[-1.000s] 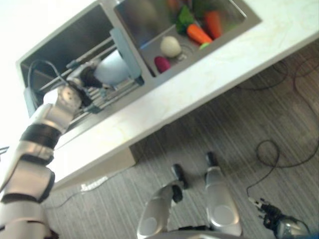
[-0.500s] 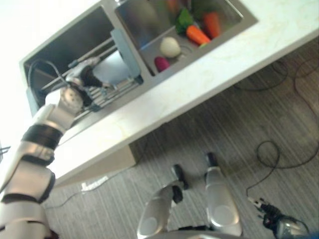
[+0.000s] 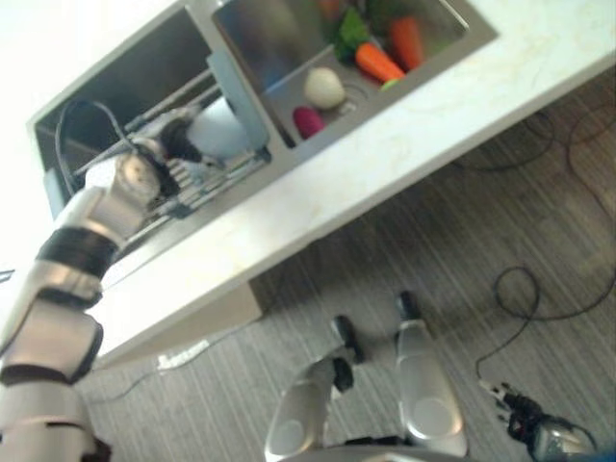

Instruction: Place the dishes in the dishwasher.

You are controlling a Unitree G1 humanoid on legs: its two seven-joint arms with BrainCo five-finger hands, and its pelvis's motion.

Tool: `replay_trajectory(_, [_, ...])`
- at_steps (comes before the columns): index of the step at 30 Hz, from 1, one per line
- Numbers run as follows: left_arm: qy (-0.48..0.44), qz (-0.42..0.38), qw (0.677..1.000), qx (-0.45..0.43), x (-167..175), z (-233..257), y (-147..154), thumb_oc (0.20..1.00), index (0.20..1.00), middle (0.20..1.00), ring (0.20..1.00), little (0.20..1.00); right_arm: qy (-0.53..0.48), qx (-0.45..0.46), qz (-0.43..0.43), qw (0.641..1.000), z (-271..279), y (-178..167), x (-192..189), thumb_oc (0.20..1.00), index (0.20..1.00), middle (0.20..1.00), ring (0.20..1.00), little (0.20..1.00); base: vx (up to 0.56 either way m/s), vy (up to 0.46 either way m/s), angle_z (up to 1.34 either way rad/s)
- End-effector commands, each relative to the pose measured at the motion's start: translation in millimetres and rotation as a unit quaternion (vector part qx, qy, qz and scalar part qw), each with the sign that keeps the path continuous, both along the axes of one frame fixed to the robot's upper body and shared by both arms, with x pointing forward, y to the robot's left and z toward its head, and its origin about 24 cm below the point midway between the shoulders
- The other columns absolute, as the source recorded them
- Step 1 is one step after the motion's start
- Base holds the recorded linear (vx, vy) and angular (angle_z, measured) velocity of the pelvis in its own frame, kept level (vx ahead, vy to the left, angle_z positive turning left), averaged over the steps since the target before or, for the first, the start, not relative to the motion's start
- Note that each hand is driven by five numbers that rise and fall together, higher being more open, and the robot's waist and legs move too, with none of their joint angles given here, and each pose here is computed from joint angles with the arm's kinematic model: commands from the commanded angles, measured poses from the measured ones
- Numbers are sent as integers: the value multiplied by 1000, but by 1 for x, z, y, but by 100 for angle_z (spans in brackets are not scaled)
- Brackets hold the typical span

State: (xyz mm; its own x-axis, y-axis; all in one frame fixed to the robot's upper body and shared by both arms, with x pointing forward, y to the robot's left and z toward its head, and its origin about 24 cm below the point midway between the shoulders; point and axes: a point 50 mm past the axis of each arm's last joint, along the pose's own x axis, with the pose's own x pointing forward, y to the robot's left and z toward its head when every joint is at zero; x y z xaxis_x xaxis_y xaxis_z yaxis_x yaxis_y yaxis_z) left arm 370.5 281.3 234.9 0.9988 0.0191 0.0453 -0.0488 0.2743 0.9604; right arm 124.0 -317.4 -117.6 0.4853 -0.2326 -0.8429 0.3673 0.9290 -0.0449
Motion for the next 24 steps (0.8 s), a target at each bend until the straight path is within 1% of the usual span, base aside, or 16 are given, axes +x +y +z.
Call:
replay_trajectory(1, [16,38,997,61,-3,5,17,1000,1000,1000,1000,1000,23,-10,-9,1000,2,-13,-16,1000,1000,1000,1000,1000,0,0,0])
replay_trajectory(2, [22,41,996,71,-2,6,17,1000,1000,1000,1000,1000,23,-10,-9,1000,2,-13,-16,1000,1000,1000,1000,1000,0,0,0])
replay_trajectory(3, [28,43,996,79,-2,6,17,489,489,489,489,489,24,-11,-8,1000,2,-14,-17,1000,1000,1000,1000,1000,-2,9,-3])
replay_trajectory(4, [33,42,995,82,-1,8,17,200,200,200,200,200,23,-12,-8,1000,3,-15,-17,1000,1000,1000,1000,1000,0,0,0])
replay_trajectory(7, [53,46,992,103,-1,6,18,200,200,200,200,200,11,-15,-6,1000,5,-17,-16,1000,1000,1000,1000,1000,0,0,0])
replay_trajectory(11, [106,64,987,101,0,-11,28,200,200,200,200,200,-3,-22,4,1000,9,-18,-7,1000,1000,1000,1000,1000,6,39,0])
replay_trajectory(12, [117,70,987,85,-1,-17,31,200,200,200,200,200,-5,-22,7,1000,10,-18,-4,1000,1000,1000,1000,1000,-2,22,-5])
replay_trajectory(16, [116,63,988,81,0,-21,30,200,200,200,200,200,-5,-21,9,1000,10,-17,-3,1000,1000,1000,1000,1000,-33,22,-4])
replay_trajectory(19, [92,67,991,73,-2,-14,31,200,200,200,200,200,-2,-24,6,1000,9,-18,-7,1000,1000,1000,1000,1000,-27,19,0])
replay_trajectory(21, [51,84,994,54,-4,-6,36,200,200,200,200,200,2,-27,2,1000,7,-18,-12,1000,1000,1000,1000,1000,-8,40,6])
replay_trajectory(22, [29,100,994,46,-6,-1,40,200,200,200,200,200,4,-29,-1,1000,5,-17,-16,1000,1000,1000,1000,1000,19,45,15])
replay_trajectory(24, [-26,155,987,45,-14,10,55,200,200,200,200,200,10,-34,-11,999,3,-17,-24,1000,1000,1000,1000,1000,43,46,16])
